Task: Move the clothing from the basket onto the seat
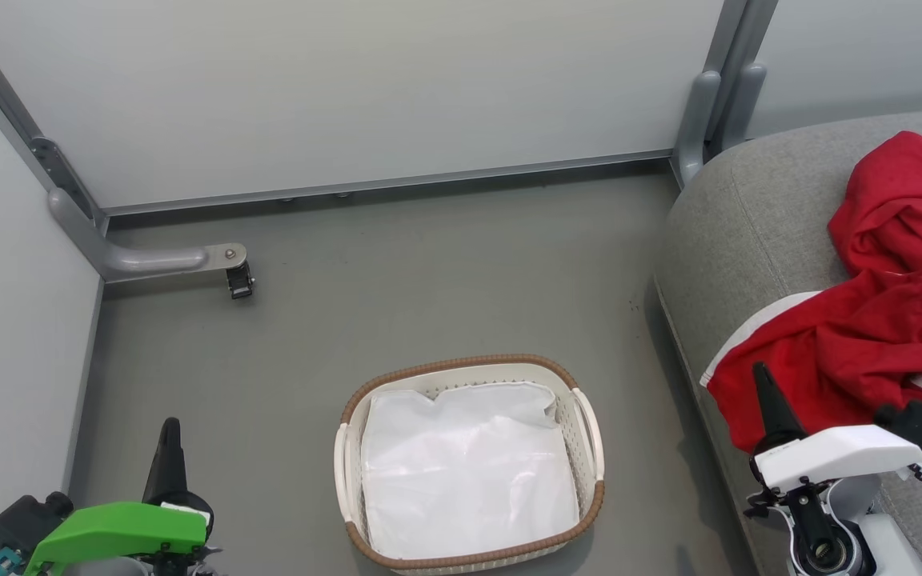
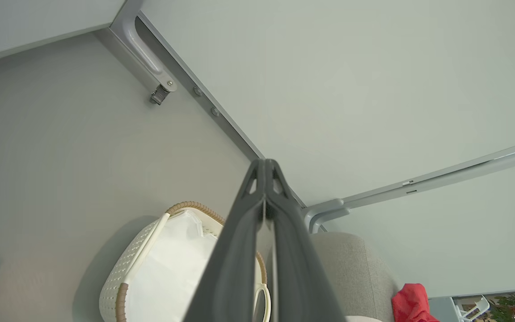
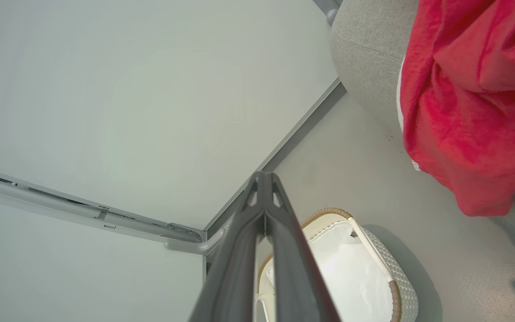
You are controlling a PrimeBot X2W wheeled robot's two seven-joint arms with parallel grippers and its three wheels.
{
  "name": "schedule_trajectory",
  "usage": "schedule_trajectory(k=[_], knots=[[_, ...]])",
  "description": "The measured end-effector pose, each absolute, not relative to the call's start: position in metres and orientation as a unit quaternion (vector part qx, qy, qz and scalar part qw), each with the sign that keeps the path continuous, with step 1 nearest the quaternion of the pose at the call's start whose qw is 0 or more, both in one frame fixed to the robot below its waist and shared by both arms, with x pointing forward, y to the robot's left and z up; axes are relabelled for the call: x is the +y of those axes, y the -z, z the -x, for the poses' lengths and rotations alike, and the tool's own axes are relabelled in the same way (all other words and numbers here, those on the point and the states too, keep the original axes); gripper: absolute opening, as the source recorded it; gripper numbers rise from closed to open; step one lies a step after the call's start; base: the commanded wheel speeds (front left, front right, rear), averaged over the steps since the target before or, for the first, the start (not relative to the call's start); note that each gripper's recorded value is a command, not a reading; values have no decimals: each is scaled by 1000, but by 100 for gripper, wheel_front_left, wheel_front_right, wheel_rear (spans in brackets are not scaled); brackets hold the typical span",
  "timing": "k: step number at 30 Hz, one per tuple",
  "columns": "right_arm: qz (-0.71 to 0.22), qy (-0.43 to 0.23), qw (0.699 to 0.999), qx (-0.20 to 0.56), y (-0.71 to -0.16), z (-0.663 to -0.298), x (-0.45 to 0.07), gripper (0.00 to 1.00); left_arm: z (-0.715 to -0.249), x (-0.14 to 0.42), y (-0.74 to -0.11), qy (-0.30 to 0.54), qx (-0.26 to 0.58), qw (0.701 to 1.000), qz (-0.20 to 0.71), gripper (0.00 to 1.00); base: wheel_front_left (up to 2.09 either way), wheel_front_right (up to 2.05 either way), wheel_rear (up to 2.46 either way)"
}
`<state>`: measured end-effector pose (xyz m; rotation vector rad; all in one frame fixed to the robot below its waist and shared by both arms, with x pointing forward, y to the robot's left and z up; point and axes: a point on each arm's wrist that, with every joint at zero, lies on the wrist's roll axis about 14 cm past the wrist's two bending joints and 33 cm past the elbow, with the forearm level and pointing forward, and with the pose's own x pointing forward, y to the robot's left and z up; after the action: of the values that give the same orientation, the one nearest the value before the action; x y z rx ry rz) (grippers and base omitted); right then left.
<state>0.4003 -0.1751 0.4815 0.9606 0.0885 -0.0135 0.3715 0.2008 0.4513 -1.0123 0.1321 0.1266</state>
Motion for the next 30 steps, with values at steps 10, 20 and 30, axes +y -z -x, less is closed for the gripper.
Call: schedule_trajectory(k=[10,20,30], knots=[[-511,12,859,40,-483,-398,-180,0,-374,201,-458,-57,55,846,527,0,0,0,0],[-554,14,832,34,-487,-397,-184,0,-378,201,-467,-51,44,821,567,0,0,0,0],[-593,13,805,27,-491,-396,-187,0,-380,201,-473,-44,37,797,601,0,0,0,0]])
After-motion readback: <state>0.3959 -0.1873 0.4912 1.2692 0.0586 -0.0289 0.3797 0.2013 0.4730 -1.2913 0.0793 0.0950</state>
